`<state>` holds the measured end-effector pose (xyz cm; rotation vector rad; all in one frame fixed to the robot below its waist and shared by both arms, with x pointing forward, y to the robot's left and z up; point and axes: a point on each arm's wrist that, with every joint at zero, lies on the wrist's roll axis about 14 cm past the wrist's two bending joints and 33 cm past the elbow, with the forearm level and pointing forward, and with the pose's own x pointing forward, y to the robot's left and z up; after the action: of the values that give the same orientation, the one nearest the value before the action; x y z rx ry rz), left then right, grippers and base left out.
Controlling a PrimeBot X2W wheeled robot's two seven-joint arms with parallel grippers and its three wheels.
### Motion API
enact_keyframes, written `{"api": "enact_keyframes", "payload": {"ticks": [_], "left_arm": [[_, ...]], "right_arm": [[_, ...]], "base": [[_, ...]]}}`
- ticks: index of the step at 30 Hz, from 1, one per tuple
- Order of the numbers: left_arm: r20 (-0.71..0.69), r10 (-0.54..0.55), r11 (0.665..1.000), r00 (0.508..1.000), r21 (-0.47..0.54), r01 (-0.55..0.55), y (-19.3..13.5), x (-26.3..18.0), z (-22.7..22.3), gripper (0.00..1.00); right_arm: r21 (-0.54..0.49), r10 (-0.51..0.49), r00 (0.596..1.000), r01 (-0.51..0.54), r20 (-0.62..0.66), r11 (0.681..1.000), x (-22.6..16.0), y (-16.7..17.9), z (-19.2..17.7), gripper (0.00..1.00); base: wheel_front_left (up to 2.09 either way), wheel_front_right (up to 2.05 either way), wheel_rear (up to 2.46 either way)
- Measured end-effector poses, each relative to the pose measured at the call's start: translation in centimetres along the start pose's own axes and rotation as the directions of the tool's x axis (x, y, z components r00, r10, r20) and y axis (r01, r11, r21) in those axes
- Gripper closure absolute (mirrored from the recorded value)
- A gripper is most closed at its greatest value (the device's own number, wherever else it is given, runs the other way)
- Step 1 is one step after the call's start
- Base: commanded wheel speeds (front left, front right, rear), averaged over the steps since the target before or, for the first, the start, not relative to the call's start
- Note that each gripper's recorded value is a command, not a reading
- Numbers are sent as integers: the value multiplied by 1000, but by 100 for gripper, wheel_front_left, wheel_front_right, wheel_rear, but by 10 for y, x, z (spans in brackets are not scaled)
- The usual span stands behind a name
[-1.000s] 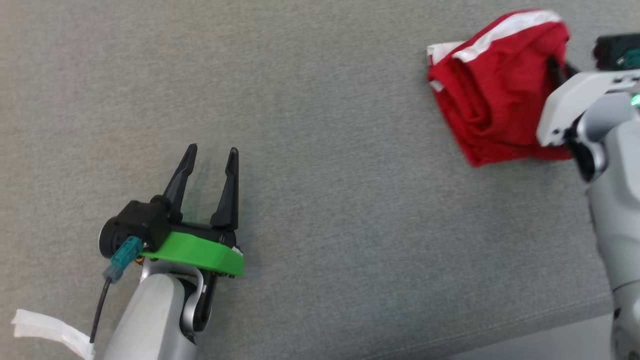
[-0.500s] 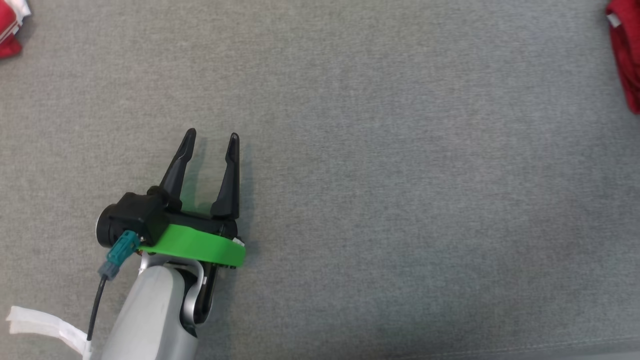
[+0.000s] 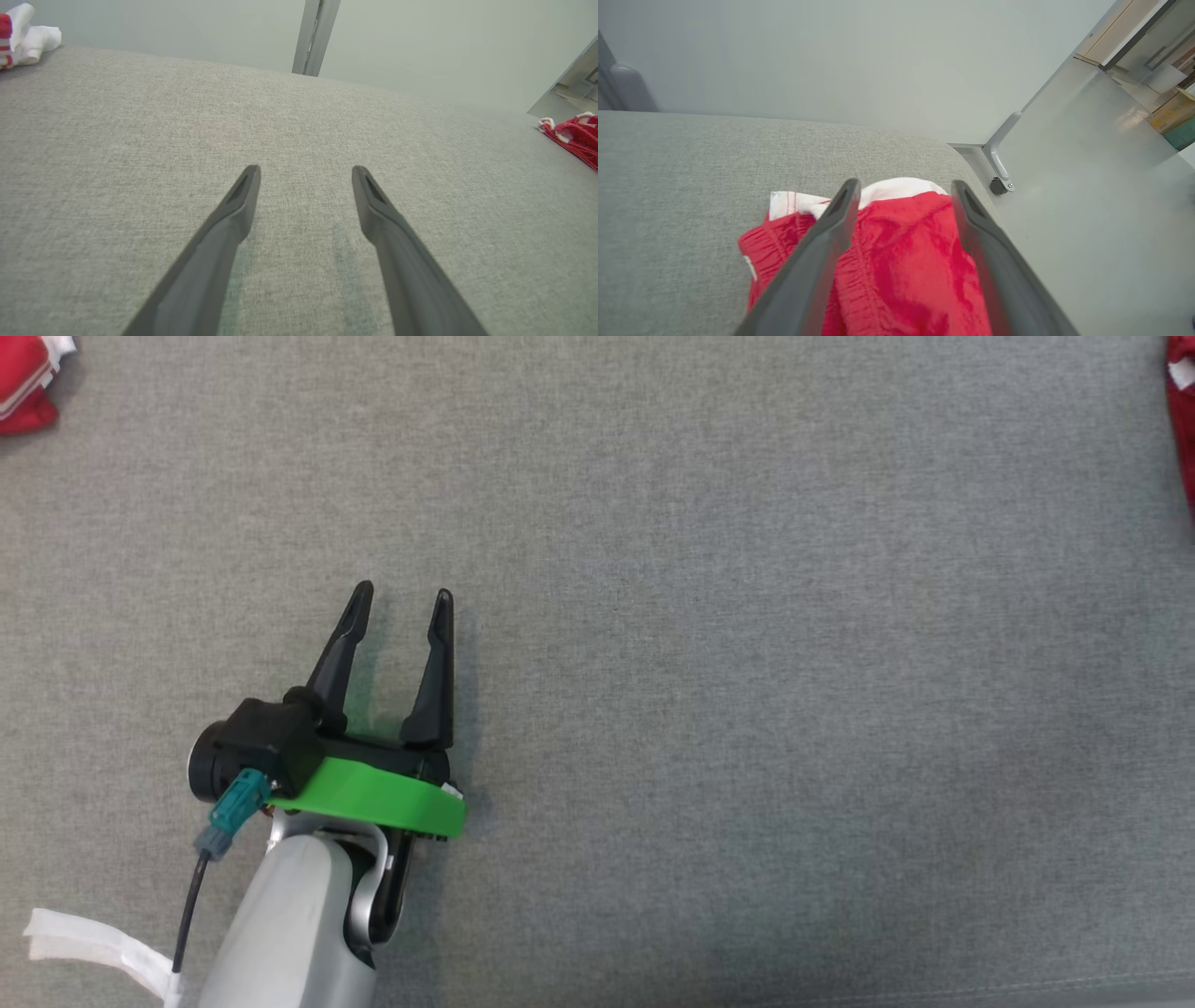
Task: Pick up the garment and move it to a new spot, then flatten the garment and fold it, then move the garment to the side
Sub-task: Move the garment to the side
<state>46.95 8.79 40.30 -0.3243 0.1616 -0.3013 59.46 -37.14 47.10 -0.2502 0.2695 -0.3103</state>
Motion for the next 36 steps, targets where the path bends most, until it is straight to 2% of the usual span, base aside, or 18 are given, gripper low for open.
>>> {"api": "enact_keyframes", "payload": {"ticks": [5, 11, 16, 22, 28, 31, 36], "left_arm": [[26, -9, 1000, 1000, 7, 8, -6, -2, 12, 0], [67, 11, 1000, 998, 16, -12, -6, -14, 32, 0], [82, 51, 999, 995, 14, -52, -1, -33, 41, 0], [97, 104, 994, 990, 13, -105, 7, -62, 48, 0], [120, 145, 989, 982, 8, -147, 11, -91, 55, 0], [129, 160, 987, 979, 2, -162, 12, -103, 56, 0], [140, 171, 985, 975, -8, -172, 9, -117, 57, 0]], "right_arm": [[7, 47, 994, -48, 99, 999, -9, 20, 29, 0], [25, 133, 962, -143, 237, 989, -33, 57, 70, 0], [62, 192, 938, -219, 289, 974, -63, 88, 81, 0], [131, 244, 921, -294, 305, 947, -108, 119, 68, 0], [184, 267, 909, -336, 320, 924, -152, 126, 50, 0], [236, 307, 895, -390, 323, 890, -176, 138, 37, 0], [255, 347, 878, -437, 331, 863, -210, 146, 21, 0]], "base": [[0, 0, 0], [0, 0, 0], [0, 0, 0], [0, 0, 0], [0, 0, 0], [0, 0, 0], [0, 0, 0]]}}
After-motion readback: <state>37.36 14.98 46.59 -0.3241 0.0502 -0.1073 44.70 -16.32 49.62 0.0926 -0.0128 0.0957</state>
